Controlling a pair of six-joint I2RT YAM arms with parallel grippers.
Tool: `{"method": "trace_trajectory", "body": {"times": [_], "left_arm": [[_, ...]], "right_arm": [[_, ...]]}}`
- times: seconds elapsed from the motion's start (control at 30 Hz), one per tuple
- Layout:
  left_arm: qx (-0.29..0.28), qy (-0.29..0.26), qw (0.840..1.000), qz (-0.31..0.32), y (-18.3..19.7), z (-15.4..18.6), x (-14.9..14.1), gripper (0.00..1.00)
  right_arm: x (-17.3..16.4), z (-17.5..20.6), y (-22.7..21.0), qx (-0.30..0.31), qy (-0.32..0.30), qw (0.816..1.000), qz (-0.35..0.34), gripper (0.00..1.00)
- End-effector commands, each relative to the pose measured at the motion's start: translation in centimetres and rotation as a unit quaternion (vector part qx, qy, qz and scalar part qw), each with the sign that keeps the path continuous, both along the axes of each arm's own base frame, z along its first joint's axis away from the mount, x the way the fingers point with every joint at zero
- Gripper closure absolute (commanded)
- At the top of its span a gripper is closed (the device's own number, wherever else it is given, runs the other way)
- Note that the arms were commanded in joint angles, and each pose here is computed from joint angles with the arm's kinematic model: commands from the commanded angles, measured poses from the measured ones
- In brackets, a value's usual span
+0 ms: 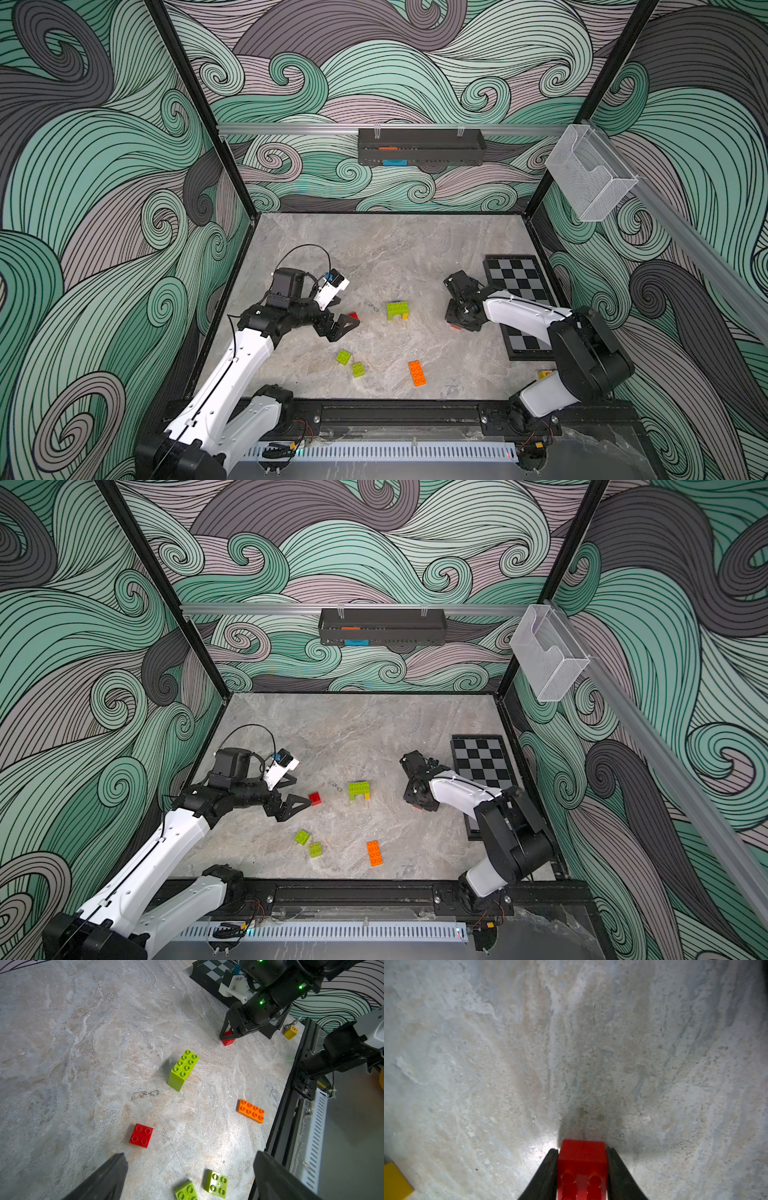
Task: Assemble a giraffe with lego
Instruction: Pick up the lego brick from the center of the board, then assemble the lego brick with the lego brick.
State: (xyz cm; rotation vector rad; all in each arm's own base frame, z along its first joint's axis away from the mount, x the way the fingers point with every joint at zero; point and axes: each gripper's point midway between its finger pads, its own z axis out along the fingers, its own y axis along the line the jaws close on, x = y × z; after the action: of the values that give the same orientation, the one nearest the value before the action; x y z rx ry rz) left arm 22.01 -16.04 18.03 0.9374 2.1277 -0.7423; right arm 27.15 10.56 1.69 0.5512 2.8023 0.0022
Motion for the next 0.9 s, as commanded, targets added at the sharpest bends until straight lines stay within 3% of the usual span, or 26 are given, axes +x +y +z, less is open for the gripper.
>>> {"method": "trace_trajectory", "body": {"times": [0.0, 0.2, 0.47, 0.7, 0.87], "left_arm": [[-0.006, -0.019, 1.0, -0.01, -0.4, 0.9, 0.1, 0.01], [-0.004, -0.022, 1.0, -0.006, -0.2, 1.1, 0.2, 0.01], [-0.001, -0.028, 1.0, -0.004, 0.0, 1.0, 0.2, 0.01], [-0.001, -0.031, 1.0, -0.002, 0.1, 1.2, 0.2, 0.01], [-0.005, -0.029, 1.0, -0.005, 0.1, 1.6, -0.1, 0.01]], "right_arm": [[0.3, 0.2, 0.5, 0.002, -0.002, 1.0, 0.007, 0.69], [0.7, 2.3, 1.8, 0.021, -0.001, 0.999, 0.039, 0.79], [1.7, 8.2, 6.2, 0.051, -0.01, 0.991, 0.126, 0.88], [2.3, 11.4, 12.2, 0.056, -0.008, 0.977, 0.207, 0.88], [2.5, 11.5, 16.3, 0.062, 0.01, 0.967, 0.247, 0.88]]}}
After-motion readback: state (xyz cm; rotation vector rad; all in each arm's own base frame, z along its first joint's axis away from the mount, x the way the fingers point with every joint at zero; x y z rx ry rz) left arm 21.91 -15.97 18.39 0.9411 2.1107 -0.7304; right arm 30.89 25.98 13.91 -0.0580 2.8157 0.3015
